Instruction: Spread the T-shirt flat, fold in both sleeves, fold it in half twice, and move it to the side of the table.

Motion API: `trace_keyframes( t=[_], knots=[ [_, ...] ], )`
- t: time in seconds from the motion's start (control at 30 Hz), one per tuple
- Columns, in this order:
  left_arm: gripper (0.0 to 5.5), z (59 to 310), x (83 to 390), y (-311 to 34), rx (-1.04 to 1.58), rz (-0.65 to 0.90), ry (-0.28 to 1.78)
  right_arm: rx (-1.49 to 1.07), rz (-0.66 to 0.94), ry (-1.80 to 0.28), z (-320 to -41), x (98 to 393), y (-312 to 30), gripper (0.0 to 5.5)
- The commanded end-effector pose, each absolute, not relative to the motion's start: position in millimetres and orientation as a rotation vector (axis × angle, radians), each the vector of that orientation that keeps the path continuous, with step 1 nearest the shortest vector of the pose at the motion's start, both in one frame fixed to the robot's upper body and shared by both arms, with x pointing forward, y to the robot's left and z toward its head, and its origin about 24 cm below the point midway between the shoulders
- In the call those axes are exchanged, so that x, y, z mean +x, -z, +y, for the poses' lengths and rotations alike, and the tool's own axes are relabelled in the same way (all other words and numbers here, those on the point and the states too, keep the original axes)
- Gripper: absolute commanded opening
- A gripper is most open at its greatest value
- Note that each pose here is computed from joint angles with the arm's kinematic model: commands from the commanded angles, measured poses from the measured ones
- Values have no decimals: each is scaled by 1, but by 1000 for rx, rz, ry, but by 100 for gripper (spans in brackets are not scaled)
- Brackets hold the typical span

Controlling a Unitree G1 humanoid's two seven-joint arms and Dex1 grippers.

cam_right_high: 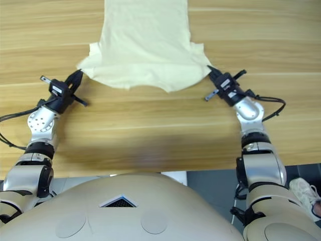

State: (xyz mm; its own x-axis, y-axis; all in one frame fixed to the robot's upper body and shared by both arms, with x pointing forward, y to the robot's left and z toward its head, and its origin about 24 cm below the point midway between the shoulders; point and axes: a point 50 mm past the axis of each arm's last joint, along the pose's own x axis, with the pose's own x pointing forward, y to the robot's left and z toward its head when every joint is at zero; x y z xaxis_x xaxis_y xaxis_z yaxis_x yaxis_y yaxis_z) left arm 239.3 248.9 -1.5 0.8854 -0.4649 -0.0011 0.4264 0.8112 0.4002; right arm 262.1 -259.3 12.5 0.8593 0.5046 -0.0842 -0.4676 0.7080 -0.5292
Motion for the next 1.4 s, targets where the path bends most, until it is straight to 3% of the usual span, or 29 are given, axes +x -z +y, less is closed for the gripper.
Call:
trace_keyframes(
  t=[0.03,0.2,0.33,0.5,0.7,0.77,0.87,0.97,1.03,1.27,1.4],
  knots=[
    [1,246,228,14,400,-27,484,-547,-46,-571,-259,255,-8,0],
    [1,249,199,38,444,125,528,-553,42,-648,-255,234,11,0],
    [19,241,173,47,404,157,593,-562,144,-738,-258,211,28,0],
    [100,236,143,46,325,171,655,-570,179,-765,-260,200,32,94],
    [182,249,138,23,77,51,568,-643,231,-755,-276,190,30,190],
    [182,257,141,16,-13,-3,519,-698,266,-737,-284,188,31,225],
    [182,263,144,4,-120,-108,461,-754,221,-737,-290,188,19,225],
    [182,261,159,-7,-143,-188,410,-643,-137,-784,-257,199,-31,225],
    [182,256,173,-11,-91,-197,373,-569,-285,-845,-232,204,-54,225],
    [182,229,228,-21,190,-273,205,-777,-341,-1016,-137,240,-38,225],
    [251,212,233,-11,370,-258,233,-921,-229,-999,-115,267,-11,229]
  ],
)
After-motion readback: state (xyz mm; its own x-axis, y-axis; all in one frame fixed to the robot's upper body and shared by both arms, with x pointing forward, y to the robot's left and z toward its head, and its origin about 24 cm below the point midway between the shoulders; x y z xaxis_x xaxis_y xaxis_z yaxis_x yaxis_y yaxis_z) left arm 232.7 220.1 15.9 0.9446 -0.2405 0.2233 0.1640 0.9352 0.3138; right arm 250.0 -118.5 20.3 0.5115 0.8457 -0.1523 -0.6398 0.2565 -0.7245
